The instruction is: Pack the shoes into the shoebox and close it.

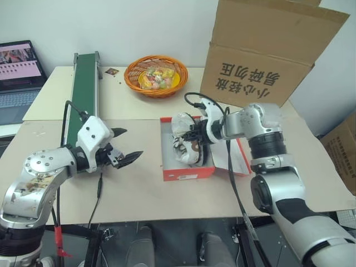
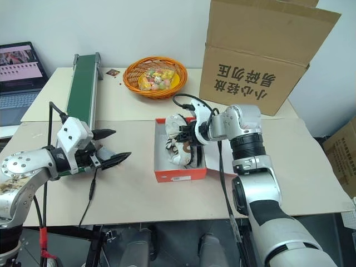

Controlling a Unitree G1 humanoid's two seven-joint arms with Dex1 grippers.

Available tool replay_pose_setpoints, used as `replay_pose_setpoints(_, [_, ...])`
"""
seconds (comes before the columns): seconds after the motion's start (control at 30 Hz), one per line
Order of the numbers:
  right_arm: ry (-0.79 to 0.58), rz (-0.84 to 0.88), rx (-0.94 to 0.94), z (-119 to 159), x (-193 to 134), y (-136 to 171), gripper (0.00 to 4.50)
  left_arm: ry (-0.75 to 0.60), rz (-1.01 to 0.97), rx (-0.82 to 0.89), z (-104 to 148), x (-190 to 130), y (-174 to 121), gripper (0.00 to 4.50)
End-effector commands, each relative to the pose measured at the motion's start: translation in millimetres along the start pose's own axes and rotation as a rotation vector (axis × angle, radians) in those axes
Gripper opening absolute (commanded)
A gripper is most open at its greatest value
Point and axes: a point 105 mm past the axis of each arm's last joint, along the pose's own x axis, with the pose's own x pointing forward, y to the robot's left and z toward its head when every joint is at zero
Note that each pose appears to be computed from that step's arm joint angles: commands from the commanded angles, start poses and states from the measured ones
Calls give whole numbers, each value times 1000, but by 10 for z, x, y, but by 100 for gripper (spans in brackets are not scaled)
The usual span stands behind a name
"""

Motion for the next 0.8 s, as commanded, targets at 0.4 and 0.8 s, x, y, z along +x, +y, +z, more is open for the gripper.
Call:
replay_pose_setpoints(0.4, [96, -70, -39, -176, 322, -91, 73, -35, -45, 58, 140, 46, -151, 445])
replay_pose_setpoints(0.8, [69, -98, -55, -159, 575, -175, 211, -19, -34, 67, 127, 41, -139, 450])
